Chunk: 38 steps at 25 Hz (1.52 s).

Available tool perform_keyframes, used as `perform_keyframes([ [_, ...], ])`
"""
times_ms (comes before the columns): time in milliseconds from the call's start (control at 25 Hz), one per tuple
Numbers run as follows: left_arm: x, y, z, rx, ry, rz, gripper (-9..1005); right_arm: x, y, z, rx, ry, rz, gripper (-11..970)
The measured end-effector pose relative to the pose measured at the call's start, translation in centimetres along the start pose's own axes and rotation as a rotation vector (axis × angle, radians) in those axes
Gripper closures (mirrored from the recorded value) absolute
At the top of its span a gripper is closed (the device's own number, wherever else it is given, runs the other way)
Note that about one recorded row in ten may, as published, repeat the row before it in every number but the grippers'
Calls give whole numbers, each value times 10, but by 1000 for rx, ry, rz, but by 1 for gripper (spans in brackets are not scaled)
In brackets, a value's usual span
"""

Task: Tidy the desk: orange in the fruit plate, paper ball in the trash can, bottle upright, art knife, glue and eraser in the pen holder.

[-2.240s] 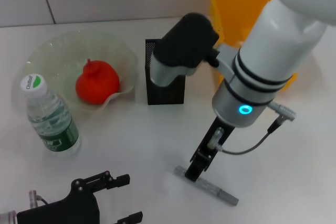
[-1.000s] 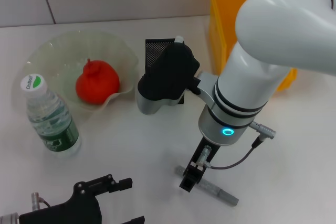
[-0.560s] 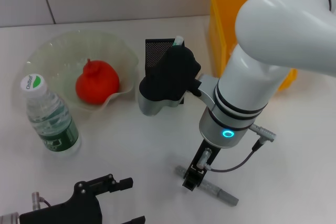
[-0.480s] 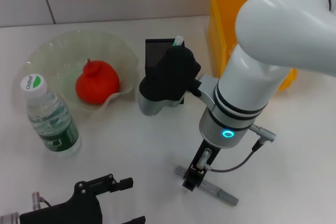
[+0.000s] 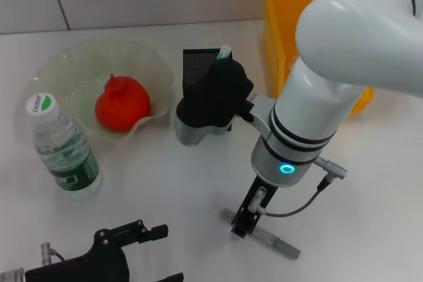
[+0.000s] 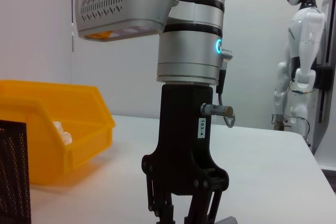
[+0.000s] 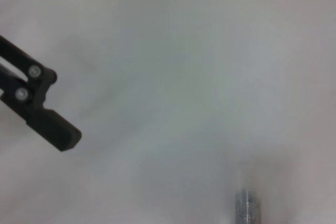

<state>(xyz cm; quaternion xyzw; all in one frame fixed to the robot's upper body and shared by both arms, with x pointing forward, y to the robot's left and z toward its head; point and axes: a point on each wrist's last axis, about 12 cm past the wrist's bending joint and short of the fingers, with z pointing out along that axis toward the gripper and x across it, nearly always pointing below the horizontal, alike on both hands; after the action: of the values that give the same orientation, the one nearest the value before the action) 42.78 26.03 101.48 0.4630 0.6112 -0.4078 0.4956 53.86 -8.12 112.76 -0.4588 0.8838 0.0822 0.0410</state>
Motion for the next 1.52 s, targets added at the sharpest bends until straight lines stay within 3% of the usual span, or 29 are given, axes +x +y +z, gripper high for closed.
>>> perform_keyframes([
  [240, 0, 0, 0, 2, 1, 0, 301, 0, 0, 0, -2, 2, 2, 644],
  [1200, 0, 0, 2, 5, -2, 2, 299, -3, 5, 2, -10, 27, -32, 787],
  [1400, -1, 0, 1, 3, -3, 2, 298, -6, 2, -13, -14, -49, -19, 818],
  [1520, -1, 0, 1, 2, -3, 3, 298, -8, -9, -40, 5, -161, 8, 819],
])
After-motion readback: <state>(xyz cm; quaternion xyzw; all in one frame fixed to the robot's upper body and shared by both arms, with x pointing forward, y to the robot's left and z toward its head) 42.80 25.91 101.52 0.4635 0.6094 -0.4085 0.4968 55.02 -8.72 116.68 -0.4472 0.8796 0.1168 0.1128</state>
